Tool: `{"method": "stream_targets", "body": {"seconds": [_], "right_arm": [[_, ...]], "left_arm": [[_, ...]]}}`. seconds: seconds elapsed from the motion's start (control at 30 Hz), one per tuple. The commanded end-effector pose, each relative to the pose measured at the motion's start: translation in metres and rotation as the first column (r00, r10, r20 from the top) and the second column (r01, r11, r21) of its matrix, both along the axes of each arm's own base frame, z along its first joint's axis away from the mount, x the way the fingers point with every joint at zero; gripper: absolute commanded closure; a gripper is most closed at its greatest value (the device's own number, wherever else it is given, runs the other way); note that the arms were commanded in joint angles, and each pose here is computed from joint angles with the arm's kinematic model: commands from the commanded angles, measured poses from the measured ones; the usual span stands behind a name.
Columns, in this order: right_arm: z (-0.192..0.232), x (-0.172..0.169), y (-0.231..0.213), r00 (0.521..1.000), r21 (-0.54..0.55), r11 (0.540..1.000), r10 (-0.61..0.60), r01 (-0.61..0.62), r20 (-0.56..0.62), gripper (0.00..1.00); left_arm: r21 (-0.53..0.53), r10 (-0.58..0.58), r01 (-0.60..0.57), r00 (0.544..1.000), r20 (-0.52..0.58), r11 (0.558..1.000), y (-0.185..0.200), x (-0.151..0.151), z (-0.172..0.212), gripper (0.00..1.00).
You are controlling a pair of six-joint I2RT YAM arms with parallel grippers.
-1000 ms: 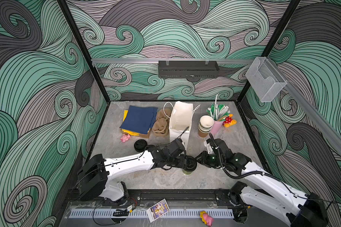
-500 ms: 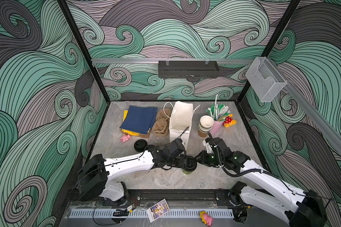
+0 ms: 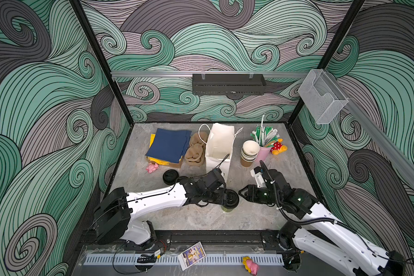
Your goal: Pack the takeout coffee
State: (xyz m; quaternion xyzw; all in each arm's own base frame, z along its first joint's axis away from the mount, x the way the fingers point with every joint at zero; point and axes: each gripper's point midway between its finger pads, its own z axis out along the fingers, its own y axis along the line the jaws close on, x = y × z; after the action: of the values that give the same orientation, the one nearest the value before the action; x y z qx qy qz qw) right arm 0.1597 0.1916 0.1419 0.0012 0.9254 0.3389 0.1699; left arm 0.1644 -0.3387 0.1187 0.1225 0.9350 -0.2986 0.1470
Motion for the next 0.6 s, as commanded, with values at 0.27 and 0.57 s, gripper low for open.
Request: {"method": "stream_targets", "body": {"seconds": [0.27,0.57], "right_arm": [[-0.024,-0.010,0.009,0.996,0.035,0.999,0.034,-0.031,-0.080,0.37],[-0.038,-0.011,0.011,0.992,0.018,0.999,0.037,-0.035,-0.123,0.37]], "left_arm": [[0.043,-0.047,0.047,0.999,0.010,0.998,0.004,-0.004,-0.007,0.33],[0.027,-0.061,0.060,0.998,0.030,0.998,-0.001,-0.002,0.000,0.29]]}}
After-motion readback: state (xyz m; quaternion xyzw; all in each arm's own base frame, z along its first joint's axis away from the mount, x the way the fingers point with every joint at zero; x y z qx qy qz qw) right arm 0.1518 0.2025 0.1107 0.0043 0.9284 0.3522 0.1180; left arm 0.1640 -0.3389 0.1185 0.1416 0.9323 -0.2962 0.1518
